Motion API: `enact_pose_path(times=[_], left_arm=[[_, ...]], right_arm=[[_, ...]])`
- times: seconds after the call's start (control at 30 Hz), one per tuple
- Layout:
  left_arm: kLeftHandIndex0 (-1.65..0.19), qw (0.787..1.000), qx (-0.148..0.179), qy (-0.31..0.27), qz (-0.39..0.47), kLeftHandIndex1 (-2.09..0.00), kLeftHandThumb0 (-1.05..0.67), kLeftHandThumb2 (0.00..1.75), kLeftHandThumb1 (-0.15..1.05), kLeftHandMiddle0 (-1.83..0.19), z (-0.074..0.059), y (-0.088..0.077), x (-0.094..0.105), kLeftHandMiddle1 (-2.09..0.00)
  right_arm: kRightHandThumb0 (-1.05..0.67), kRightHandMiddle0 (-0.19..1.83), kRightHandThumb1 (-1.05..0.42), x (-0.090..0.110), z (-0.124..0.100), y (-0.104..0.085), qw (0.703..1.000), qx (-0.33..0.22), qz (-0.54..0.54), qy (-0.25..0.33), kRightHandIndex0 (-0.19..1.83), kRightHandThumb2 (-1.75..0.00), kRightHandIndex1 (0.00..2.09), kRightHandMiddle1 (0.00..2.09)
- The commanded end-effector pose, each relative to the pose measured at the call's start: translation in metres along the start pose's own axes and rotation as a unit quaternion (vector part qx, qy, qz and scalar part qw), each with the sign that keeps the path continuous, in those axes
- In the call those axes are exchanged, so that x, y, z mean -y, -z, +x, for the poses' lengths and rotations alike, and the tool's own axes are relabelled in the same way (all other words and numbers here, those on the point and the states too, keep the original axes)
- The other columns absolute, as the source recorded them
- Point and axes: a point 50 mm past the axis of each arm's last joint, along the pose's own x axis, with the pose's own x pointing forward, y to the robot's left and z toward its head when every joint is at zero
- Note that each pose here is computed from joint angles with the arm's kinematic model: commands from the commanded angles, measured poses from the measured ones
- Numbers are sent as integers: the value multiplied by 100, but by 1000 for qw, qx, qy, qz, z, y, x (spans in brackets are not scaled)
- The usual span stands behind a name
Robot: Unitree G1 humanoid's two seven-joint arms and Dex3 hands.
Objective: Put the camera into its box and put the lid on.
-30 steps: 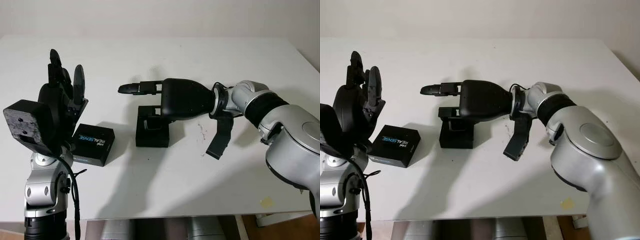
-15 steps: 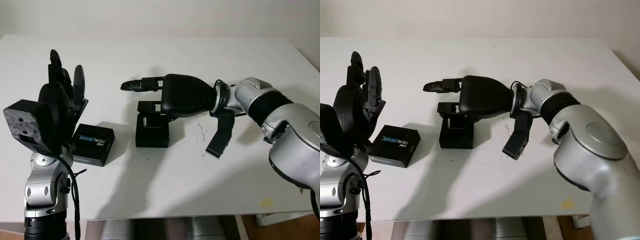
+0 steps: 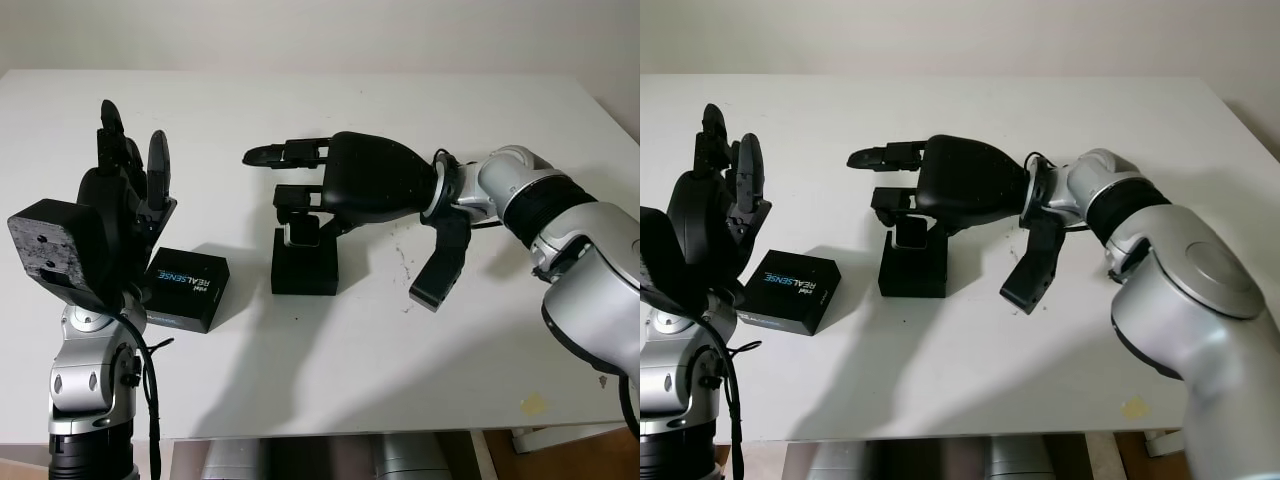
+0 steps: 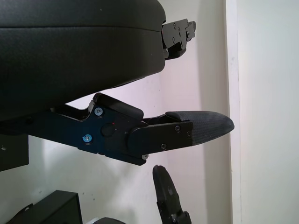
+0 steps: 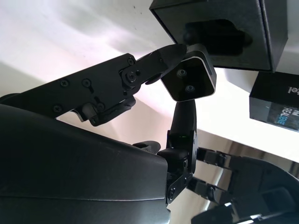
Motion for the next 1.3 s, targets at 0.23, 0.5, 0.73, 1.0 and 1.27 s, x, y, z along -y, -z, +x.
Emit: enact_pose_path(times=[0.23, 0.5, 0.73, 1.0, 1.27], left_arm=[[19, 1000, 11, -2, -3, 0, -76, 51, 105, 19, -2, -5, 0, -1], [19, 1000, 9, -4, 0, -1, -75, 52, 105, 19, -3, -4, -1, -1], [19, 1000, 12, -7, -6, -1, -75, 50, 105, 19, -2, -5, 0, -2], [19, 1000, 11, -9, -6, 0, -74, 50, 105, 19, -2, -5, -2, 0], [19, 1000, 12, -9, 2, 0, -73, 53, 105, 19, -4, -7, -5, -1]], right_arm=[[-39, 45, -95, 29, 5, 16, 1000, -15, 1, -19, 26, -6, 4, 123], [-43, 44, -96, 34, 8, 17, 997, -24, 40, -58, 24, -6, 4, 122], [-43, 42, -98, 34, 11, 14, 995, -17, 68, -69, 21, -6, 4, 120], [-41, 42, -98, 25, 15, 7, 992, -15, 97, -77, 18, -6, 3, 119], [-43, 37, -101, 18, 21, 0, 988, -13, 126, -83, 16, -6, 4, 127]])
